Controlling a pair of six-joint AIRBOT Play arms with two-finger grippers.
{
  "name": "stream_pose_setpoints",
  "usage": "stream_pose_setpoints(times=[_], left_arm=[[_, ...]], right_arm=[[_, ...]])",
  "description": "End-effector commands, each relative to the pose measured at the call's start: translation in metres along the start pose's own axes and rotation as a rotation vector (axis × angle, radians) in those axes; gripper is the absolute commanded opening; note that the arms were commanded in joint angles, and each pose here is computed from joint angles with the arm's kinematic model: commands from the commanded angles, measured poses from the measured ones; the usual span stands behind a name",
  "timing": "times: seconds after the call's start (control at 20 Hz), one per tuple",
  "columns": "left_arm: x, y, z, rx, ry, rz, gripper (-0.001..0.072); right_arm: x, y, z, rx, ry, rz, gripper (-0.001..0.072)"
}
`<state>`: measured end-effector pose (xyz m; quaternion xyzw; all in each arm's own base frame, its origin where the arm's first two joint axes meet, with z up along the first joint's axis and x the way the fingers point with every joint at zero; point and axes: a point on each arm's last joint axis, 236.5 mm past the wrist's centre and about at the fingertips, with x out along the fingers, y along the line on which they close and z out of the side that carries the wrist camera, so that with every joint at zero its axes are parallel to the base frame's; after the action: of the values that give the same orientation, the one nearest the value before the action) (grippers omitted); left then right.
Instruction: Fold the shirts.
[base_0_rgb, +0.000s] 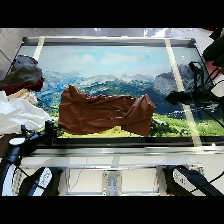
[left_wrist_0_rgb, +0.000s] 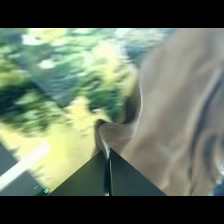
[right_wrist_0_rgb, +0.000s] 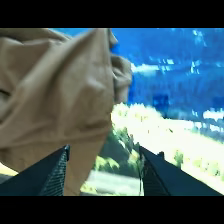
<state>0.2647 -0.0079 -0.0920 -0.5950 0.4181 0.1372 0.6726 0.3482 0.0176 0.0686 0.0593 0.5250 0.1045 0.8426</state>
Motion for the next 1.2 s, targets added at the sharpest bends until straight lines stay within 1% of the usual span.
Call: stream_pose_setpoints(times=[0.0,0.1,0.2,0.4,0.6,0.65,0.8,0.85,0.9,1.05,1.15], left_arm=[[-0.001,-0.026,0.003,0.031,-0.012,-0.110,0.0011],[-0.001,-0.026,0.002,0.033,-0.009,-0.110,0.0011],[-0.001,-0.026,0.001,0.072,-0.007,-0.111,0.0011],[-0.002,-0.026,0.001,0.075,-0.007,-0.111,0.0010],[-0.002,-0.026,0.001,0.076,-0.008,-0.111,0.0010],[-0.002,-0.026,0.001,0.076,-0.008,-0.111,0.0011],[-0.002,-0.026,0.001,0.076,-0.008,-0.111,0.0011],[-0.002,-0.026,0.001,0.075,-0.008,-0.111,0.0011],[-0.002,-0.026,0.001,0.075,-0.008,-0.111,0.0011],[-0.006,-0.038,-0.001,0.086,0.005,-0.141,0.0010],[-0.022,-0.070,-0.006,0.194,0.023,-0.213,0.0010]], right_arm=[[0.040,-0.001,-0.040,0.060,0.122,0.040,0.0485],[0.076,0.003,-0.057,0.136,0.156,0.096,0.0485],[0.103,0.006,-0.050,0.227,0.120,0.141,0.0484],[0.132,0.022,-0.042,0.275,0.108,0.256,0.0482],[0.147,0.011,-0.038,0.282,0.085,0.231,0.0481],[0.148,0.009,-0.034,0.283,0.069,0.223,0.0468],[0.148,0.009,-0.034,0.255,0.063,0.227,0.0178],[0.147,0.012,-0.035,0.243,0.070,0.236,0.0059],[0.146,0.015,-0.037,0.217,0.077,0.249,0.0016],[0.130,0.030,-0.035,0.175,0.101,0.307,0.0015],[0.098,0.050,-0.026,0.082,0.115,0.372,0.0015]])
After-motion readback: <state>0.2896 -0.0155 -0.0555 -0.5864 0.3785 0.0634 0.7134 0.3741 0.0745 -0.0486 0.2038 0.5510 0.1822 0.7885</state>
